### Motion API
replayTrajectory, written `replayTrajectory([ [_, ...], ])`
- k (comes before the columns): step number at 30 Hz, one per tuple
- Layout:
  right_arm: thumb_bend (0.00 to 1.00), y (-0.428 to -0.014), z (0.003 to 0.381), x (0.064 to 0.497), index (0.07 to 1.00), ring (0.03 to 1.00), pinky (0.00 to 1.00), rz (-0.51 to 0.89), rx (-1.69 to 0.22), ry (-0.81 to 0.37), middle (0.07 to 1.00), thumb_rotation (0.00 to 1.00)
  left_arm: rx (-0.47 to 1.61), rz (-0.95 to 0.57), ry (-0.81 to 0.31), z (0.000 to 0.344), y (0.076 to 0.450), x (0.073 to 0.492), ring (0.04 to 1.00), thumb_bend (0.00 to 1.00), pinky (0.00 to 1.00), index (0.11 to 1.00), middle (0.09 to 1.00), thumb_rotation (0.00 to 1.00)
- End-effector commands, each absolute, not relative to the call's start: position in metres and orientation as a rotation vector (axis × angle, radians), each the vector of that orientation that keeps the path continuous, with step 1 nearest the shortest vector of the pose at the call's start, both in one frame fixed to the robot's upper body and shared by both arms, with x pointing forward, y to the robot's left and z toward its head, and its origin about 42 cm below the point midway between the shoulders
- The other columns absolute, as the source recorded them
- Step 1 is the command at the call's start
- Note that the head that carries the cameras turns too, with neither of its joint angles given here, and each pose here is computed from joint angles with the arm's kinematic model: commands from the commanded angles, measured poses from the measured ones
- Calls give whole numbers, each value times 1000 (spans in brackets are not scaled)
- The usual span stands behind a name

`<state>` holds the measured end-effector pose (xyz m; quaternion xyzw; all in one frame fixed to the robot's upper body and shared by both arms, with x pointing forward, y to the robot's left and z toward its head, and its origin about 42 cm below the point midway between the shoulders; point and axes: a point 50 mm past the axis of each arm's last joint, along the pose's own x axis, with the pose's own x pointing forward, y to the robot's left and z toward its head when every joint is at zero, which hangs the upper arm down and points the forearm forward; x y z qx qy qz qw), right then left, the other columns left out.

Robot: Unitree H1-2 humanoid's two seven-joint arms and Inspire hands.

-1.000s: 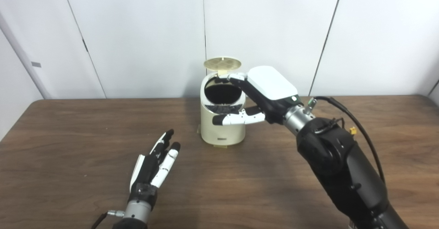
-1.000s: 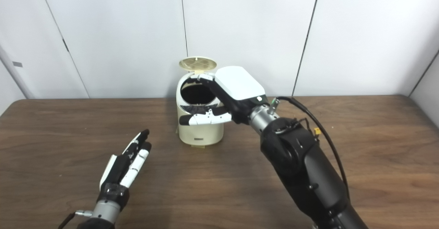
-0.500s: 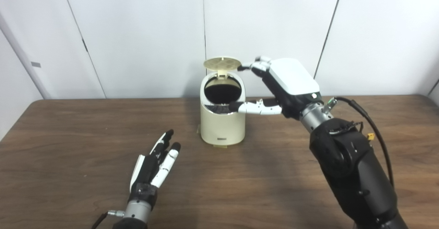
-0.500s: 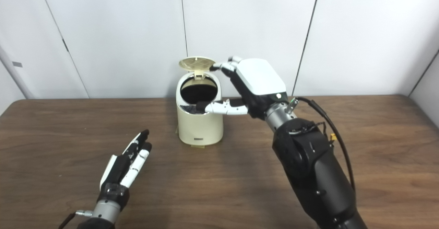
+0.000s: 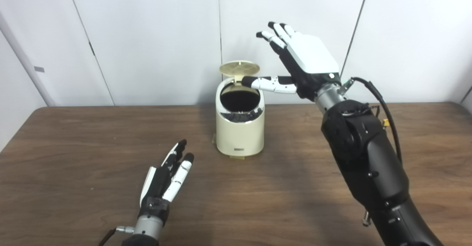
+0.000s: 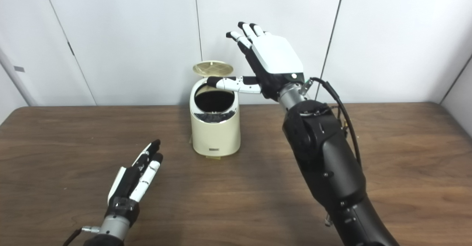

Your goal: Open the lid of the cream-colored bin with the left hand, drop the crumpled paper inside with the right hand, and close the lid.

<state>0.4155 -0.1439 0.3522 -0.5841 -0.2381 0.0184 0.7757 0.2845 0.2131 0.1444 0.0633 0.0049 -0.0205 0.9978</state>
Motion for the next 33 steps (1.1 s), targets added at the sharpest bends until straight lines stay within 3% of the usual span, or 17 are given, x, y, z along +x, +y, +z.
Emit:
replayTrajectory([
  [1, 607, -145, 382, 417, 898, 1000, 937, -32, -1253, -607, 1000, 968, 126, -35, -62, 158, 210, 291, 1000, 630, 1000, 987, 982, 752],
  [10, 630, -180, 372, 407, 912, 974, 873, -120, -1229, -511, 966, 999, 121, -32, -75, 158, 215, 294, 998, 597, 1000, 992, 980, 759],
  [18, 583, -228, 354, 383, 924, 913, 825, -183, -1104, -413, 931, 960, 95, -38, -81, 155, 219, 298, 992, 589, 988, 993, 976, 735],
  [21, 555, -235, 343, 375, 927, 846, 714, -178, -995, -369, 890, 922, 100, -40, -80, 156, 219, 299, 994, 582, 987, 991, 978, 727],
  [23, 548, -237, 333, 372, 926, 822, 690, -171, -910, -330, 880, 920, 106, -42, -82, 157, 220, 300, 993, 582, 987, 993, 980, 731],
  [26, 540, -241, 317, 371, 940, 864, 768, -140, -727, -263, 911, 960, 103, -46, -88, 160, 222, 300, 997, 573, 999, 1000, 985, 736],
  [30, 515, -239, 285, 366, 977, 962, 878, -52, -330, -189, 980, 998, 108, -47, -97, 162, 225, 300, 993, 572, 998, 1000, 981, 745],
  [33, 593, -231, 266, 358, 973, 977, 911, 3, -187, -154, 987, 996, 118, -46, -97, 163, 227, 300, 994, 565, 1000, 997, 980, 750],
])
